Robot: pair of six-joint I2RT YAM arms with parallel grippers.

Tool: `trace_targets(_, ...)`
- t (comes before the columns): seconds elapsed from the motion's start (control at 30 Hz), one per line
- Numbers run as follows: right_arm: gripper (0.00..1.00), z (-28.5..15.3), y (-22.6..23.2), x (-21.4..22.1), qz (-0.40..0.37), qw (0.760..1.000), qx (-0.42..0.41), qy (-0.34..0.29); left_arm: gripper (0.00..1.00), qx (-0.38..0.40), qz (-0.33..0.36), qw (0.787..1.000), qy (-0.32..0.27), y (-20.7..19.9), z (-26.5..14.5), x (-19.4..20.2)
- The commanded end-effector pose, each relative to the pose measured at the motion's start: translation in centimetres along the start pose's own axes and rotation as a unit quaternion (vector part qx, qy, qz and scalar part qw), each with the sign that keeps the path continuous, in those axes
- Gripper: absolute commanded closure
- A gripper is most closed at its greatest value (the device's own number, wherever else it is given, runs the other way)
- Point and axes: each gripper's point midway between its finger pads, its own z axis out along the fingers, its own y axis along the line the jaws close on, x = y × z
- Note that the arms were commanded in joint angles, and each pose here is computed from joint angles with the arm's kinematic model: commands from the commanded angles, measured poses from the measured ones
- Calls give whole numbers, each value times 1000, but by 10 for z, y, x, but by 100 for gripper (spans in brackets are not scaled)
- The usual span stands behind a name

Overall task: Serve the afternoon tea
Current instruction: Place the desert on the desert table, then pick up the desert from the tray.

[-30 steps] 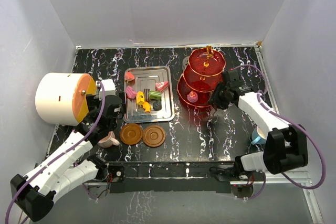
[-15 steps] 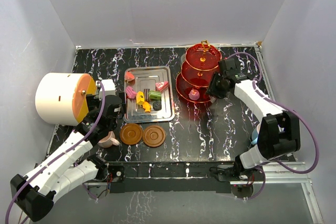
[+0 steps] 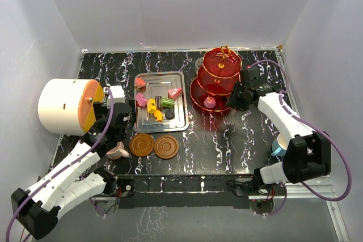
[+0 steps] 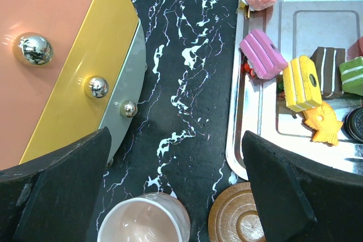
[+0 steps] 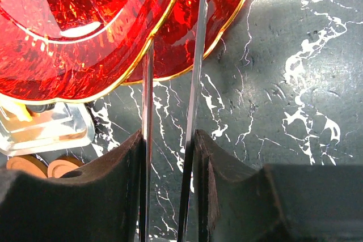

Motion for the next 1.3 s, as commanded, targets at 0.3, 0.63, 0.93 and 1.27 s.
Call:
trace_targets(0.3,61,-7,6,-19,4,999,-9,-32,1,-4,-6,1000,-6,4,-2,-3)
trace_targets(0.63,58,-39,8,1,17,999,-28,-10,1,1,-7,1000,-8,3,-2,-4)
trace_targets(0.93,58,-79,-2,23,17,1000,-22,5,1,2,-13,1000,-12,5,-4,-6)
trace_targets(1.27,60,-129,53,60,-3,976,-200,86,1,2,-14,1000,-14,3,-3,-6)
